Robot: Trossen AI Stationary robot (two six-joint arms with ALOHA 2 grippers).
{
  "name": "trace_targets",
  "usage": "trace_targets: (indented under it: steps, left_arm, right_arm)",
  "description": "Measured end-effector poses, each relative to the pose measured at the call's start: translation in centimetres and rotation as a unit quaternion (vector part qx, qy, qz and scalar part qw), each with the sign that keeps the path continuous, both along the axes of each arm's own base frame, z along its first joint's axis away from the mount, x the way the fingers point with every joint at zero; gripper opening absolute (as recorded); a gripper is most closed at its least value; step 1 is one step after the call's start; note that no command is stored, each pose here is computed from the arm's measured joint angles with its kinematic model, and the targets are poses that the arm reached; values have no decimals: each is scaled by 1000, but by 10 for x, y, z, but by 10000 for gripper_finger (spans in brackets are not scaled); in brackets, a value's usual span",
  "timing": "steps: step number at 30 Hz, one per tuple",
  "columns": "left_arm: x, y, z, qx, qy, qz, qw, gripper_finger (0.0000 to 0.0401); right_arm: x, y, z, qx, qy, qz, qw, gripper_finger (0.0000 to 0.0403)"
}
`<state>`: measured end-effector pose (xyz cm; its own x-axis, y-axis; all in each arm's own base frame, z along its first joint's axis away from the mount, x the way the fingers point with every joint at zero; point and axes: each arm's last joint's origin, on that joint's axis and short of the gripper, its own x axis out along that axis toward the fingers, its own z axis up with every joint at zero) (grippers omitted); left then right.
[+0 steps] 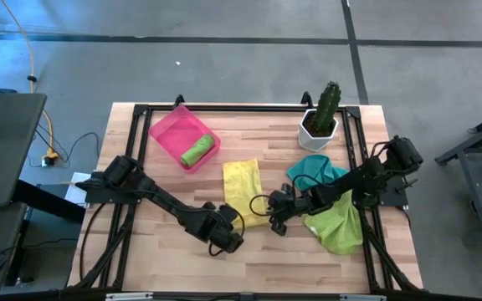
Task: Roll microfiber towels into tight, uniform cylinder then place into a basket
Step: Roll the yellow microfiber cloth
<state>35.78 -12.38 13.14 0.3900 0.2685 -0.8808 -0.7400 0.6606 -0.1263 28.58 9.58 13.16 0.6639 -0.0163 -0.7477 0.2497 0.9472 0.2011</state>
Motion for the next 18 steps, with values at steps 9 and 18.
trace_targets:
  steps: [9,18]
  left_arm:
    - [1,1,-5,15,0,4,1000,3]
    - [2,1,-5,15,0,2,1000,3]
  right_arm:
    - [2,9,19,-36,-62,83,994,113]
    - [-1,35,38,-123,-158,191,961,112]
